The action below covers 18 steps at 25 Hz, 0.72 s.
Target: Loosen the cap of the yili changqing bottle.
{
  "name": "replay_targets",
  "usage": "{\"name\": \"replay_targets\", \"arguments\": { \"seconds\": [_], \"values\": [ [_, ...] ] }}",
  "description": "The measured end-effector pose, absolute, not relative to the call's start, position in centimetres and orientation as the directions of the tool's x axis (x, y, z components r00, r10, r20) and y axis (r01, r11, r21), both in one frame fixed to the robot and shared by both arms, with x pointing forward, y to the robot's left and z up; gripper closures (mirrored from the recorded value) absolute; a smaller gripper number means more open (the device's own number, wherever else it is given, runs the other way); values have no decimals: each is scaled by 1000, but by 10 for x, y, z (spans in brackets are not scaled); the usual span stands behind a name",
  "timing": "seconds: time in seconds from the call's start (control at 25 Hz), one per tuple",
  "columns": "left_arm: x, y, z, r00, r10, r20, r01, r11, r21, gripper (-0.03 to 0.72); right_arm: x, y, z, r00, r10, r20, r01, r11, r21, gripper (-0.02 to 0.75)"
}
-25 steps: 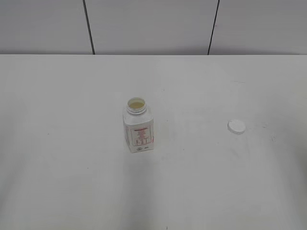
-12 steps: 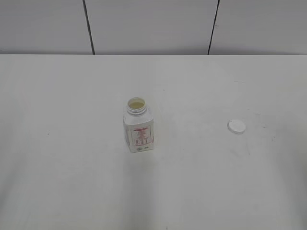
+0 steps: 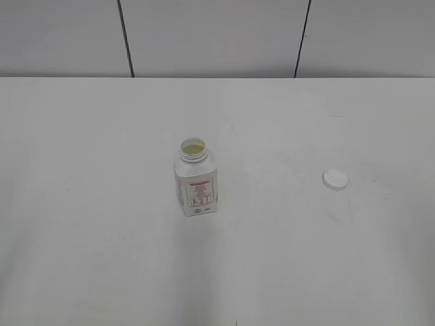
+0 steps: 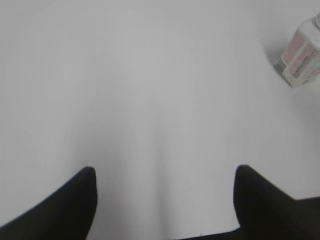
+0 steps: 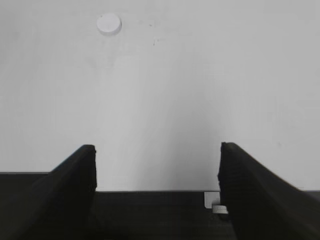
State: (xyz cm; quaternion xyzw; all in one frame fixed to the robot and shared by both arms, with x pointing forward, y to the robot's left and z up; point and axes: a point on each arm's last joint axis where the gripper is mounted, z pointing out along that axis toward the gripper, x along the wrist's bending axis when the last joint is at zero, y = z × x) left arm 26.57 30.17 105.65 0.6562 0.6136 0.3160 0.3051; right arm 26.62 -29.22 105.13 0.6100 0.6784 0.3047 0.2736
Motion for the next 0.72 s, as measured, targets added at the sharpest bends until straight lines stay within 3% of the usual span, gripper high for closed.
{"name": "replay_targets", "arguments": {
  "seconds": [0.48,0.72],
  "values": [
    [235,303,1059,40,998,42,453,-55,890,176,231,-293,1053,-102,995,-16,475,63,877,144],
    [230,303,1059,40,998,40,425,-53,904,176,229,-293,1053,-102,995,-15,465,61,883,144]
  ]
}}
